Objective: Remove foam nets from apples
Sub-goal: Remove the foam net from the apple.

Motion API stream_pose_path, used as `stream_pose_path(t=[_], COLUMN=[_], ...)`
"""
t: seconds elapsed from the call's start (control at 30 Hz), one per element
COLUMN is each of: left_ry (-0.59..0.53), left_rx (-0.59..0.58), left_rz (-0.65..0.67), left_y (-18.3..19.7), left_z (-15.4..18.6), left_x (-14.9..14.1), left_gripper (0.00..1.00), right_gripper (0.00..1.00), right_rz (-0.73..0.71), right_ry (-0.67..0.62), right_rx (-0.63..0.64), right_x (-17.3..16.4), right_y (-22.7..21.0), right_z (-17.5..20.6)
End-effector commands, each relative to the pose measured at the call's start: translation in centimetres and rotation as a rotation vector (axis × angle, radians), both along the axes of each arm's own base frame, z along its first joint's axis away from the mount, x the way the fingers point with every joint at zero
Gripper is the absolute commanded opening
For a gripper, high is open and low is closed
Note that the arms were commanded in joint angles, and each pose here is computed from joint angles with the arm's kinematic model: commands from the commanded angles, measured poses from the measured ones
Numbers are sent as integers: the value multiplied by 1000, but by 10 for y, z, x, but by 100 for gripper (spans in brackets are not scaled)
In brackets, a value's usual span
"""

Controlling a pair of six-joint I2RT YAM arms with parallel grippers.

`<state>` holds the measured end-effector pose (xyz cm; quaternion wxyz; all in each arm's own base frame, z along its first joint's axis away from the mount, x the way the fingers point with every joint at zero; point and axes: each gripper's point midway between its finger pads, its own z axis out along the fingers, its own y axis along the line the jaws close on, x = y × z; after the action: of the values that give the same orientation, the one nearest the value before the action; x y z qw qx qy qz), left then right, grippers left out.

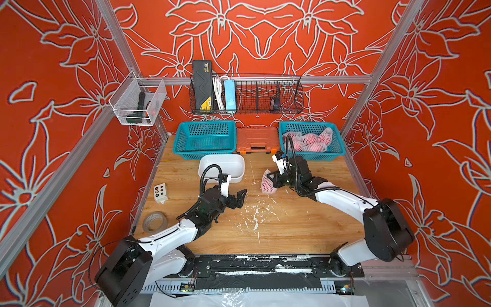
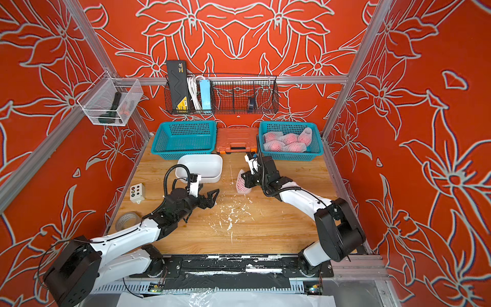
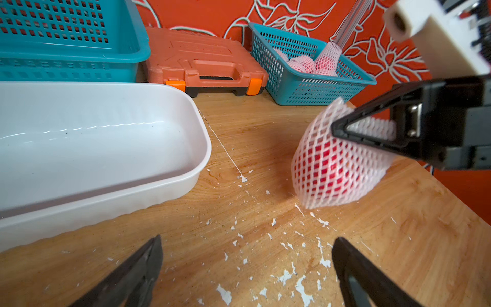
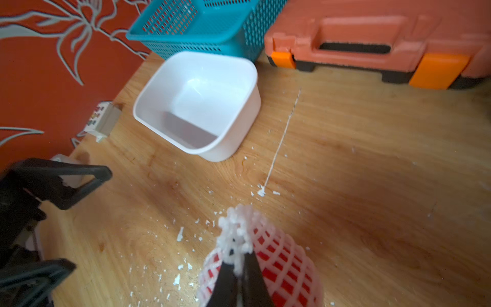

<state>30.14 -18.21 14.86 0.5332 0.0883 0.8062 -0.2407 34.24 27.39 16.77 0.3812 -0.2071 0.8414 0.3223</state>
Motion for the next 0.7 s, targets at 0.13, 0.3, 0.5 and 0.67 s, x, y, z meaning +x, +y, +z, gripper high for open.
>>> stream_pose_path(t=[0.13, 0.3, 0.5, 0.67], left_ry=[-25, -25, -24, -19], left_rx=[4, -2, 6, 8], left_rz=[0, -5, -1, -5], left_y=[1, 0, 0, 0], left_z=[6, 6, 4, 2], left_x=[0, 0, 1, 1], left_gripper=[97, 97, 97, 97], right_gripper=[0, 0, 0, 0], right_rz=[-59, -84, -43, -30], right_ry=[0, -12, 134, 128], right_rx=[-62, -167, 11, 35], right_x=[-1, 9, 18, 13], right_y=[6, 13, 24, 27], right_z=[4, -5, -11, -10])
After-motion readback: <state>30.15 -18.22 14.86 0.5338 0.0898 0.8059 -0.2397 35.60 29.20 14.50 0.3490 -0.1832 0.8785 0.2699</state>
